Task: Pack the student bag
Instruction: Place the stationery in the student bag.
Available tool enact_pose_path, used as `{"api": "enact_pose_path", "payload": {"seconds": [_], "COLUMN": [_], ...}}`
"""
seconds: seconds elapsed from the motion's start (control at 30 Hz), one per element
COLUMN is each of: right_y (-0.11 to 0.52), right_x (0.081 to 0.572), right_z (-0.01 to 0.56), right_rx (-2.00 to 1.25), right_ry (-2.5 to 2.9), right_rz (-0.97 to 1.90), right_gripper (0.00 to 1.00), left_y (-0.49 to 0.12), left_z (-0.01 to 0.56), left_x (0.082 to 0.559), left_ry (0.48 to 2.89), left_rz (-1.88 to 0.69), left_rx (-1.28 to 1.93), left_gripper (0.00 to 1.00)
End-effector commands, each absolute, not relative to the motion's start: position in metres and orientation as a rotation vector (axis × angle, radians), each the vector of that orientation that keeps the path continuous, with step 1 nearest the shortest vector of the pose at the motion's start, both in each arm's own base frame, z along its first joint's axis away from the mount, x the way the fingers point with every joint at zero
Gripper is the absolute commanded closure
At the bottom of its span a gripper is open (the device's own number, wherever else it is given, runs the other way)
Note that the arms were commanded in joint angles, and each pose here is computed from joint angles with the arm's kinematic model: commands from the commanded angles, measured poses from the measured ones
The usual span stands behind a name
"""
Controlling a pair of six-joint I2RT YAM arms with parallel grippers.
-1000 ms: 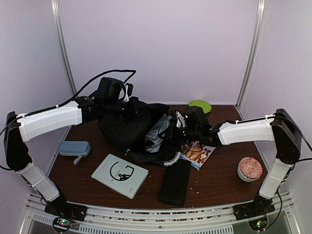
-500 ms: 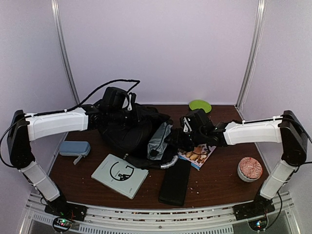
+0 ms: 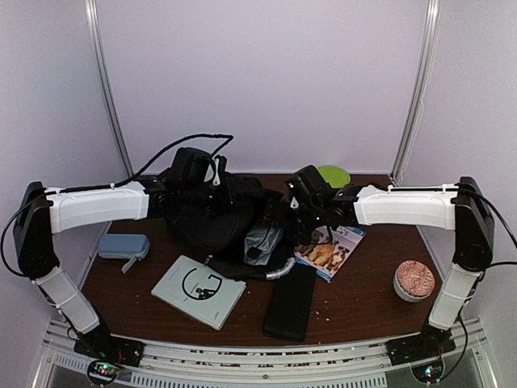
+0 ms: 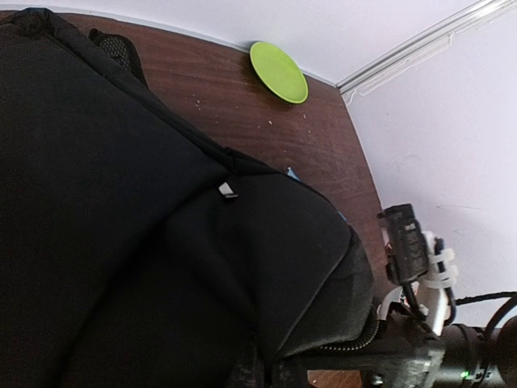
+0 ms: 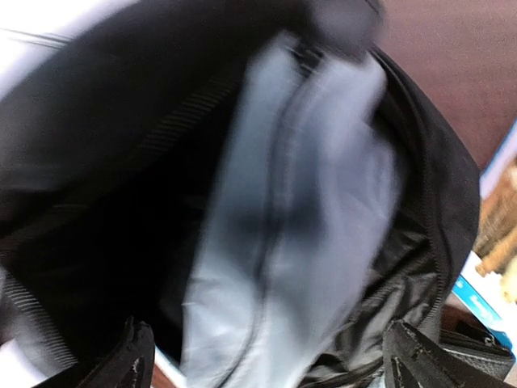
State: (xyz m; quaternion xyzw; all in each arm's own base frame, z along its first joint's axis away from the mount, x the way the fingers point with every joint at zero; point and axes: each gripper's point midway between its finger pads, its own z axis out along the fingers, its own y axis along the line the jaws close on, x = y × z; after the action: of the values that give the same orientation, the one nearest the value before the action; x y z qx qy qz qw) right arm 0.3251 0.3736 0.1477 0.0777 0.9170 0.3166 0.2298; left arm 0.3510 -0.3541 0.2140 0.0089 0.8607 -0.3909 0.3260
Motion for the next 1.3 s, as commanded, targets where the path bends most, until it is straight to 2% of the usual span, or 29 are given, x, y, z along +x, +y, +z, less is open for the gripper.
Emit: {"api": "enact_pose_path", "payload": {"seconds": [0.0, 0.23, 0.6, 0.9, 1.07, 1.23, 1.27], "right_y": [0.366, 0.371, 0.382, 0.391, 0.396, 0.397, 0.397], "right_x": [0.329, 0.344, 0.350, 0.355, 0.356, 0.356, 0.356], "right_z": [0.127, 0.131, 0.114, 0.091, 0.083, 0.092, 0.099], "right_rx": [0.337, 0.390, 0.383, 0.397, 0.374, 0.343, 0.334], "right_ry": [2.569, 2.533, 2.599, 2.624, 2.629, 2.599, 2.585], "right_rz": [0.743, 0.691, 0.583, 0.556, 0.573, 0.644, 0.666], "right_gripper": [0.03, 0.06, 0.04, 0.11, 0.28, 0.58, 0.66], "left_y": [-0.353, -0.351, -0.355, -0.357, -0.357, -0.356, -0.355], "left_z": [0.247, 0.250, 0.248, 0.253, 0.259, 0.264, 0.266], "left_x": [0.365, 0.362, 0.359, 0.355, 0.353, 0.353, 0.354], "left_ry": [2.107, 2.096, 2.096, 2.089, 2.081, 2.076, 2.074], "left_rz": [-1.074, -1.076, -1.086, -1.103, -1.109, -1.102, -1.104], "left_rx": [0.001, 0.002, 0.010, 0.023, 0.030, 0.026, 0.025], "left_gripper": [1.00, 1.00, 1.00, 1.00, 1.00, 1.00, 1.00]}}
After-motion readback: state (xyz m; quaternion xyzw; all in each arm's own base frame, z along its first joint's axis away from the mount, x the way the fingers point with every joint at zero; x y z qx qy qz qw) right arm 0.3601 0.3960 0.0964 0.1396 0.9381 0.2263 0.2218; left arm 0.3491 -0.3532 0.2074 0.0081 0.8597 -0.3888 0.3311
